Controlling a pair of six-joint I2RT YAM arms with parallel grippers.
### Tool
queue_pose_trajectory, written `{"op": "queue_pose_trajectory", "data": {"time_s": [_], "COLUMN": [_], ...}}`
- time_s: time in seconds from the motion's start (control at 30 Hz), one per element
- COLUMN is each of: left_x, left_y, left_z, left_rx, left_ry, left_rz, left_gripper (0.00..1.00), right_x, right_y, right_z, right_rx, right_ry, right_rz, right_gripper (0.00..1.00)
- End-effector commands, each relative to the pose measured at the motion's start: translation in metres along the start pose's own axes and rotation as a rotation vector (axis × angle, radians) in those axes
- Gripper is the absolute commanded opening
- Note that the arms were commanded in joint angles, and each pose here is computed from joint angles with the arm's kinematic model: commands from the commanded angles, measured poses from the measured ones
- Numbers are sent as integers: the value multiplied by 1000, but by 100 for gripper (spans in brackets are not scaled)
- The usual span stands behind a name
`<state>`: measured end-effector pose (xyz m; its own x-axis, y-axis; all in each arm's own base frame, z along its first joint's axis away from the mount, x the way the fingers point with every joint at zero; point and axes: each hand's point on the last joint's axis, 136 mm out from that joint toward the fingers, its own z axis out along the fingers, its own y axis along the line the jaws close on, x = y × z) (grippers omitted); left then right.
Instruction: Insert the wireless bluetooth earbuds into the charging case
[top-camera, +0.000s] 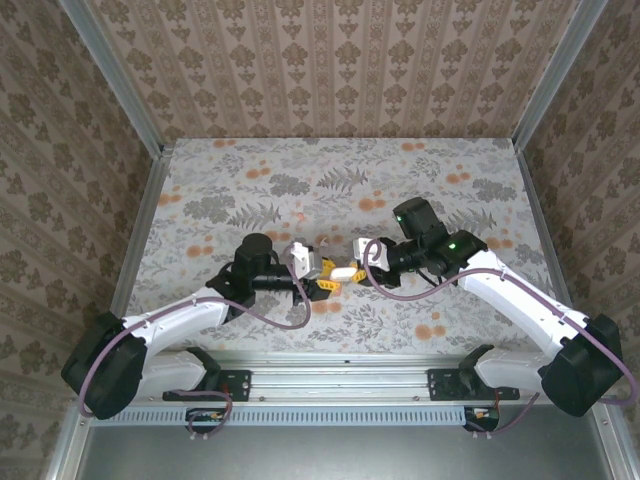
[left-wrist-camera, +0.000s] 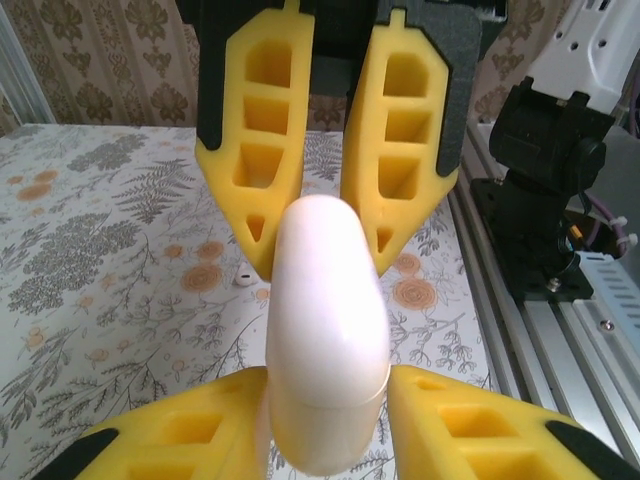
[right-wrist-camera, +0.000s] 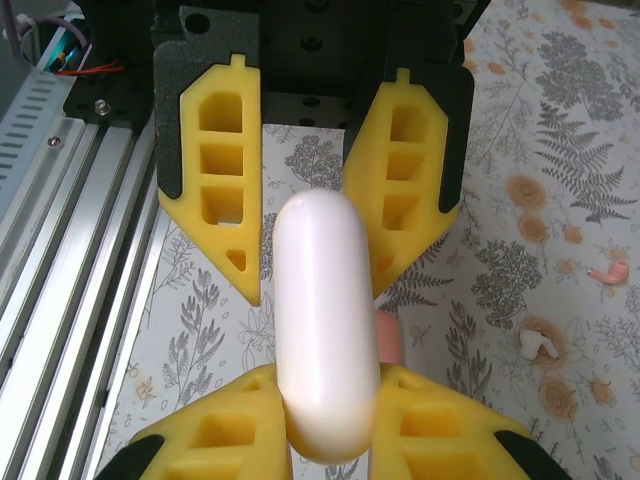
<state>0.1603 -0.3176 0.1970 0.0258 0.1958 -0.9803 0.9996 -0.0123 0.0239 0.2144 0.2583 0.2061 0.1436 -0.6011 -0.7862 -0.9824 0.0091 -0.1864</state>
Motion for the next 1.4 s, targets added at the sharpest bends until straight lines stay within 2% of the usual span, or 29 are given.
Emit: {"op": "queue_pose_trajectory", "data": {"time_s": [0.0,0.17,0.37,0.4,0.47,0.5,0.63,0.9,1.17,1.37], "left_x": [-19,-20,-19,-18,-17,-17,-16,-13,-10,-11], "left_y": [-5,-5,-6,-5,-4,-5,-4,-3,-3,-3], "left_z": [-2,-1,-2,-2,-2,-2,-2,-2,-2,-2], "left_rx": [29,37,38,35,28,27,21,18,15,11], "left_ry": [-61,-66,-63,-60,-56,-55,-49,-37,-28,-29], "left_rz": [32,28,26,25,25,27,30,29,25,30], "left_gripper": [34,32,18,17,16,15,14,13,11,11], "right_x": [-4,-4,-4,-3,-6,-8,-15,-15,-24,-17], "right_y": [2,2,1,0,0,-1,-1,-6,-26,-37], "right_z": [2,3,4,5,5,5,7,6,-18,-21], "right_rx": [-16,-22,-22,-21,-20,-23,-34,-20,54,105], "right_ry": [-32,-38,-44,-41,-52,-65,-105,-106,-179,-155], "right_rz": [1,6,13,19,33,41,58,72,111,140], "right_gripper": [16,16,16,17,33,38,44,44,43,43]}}
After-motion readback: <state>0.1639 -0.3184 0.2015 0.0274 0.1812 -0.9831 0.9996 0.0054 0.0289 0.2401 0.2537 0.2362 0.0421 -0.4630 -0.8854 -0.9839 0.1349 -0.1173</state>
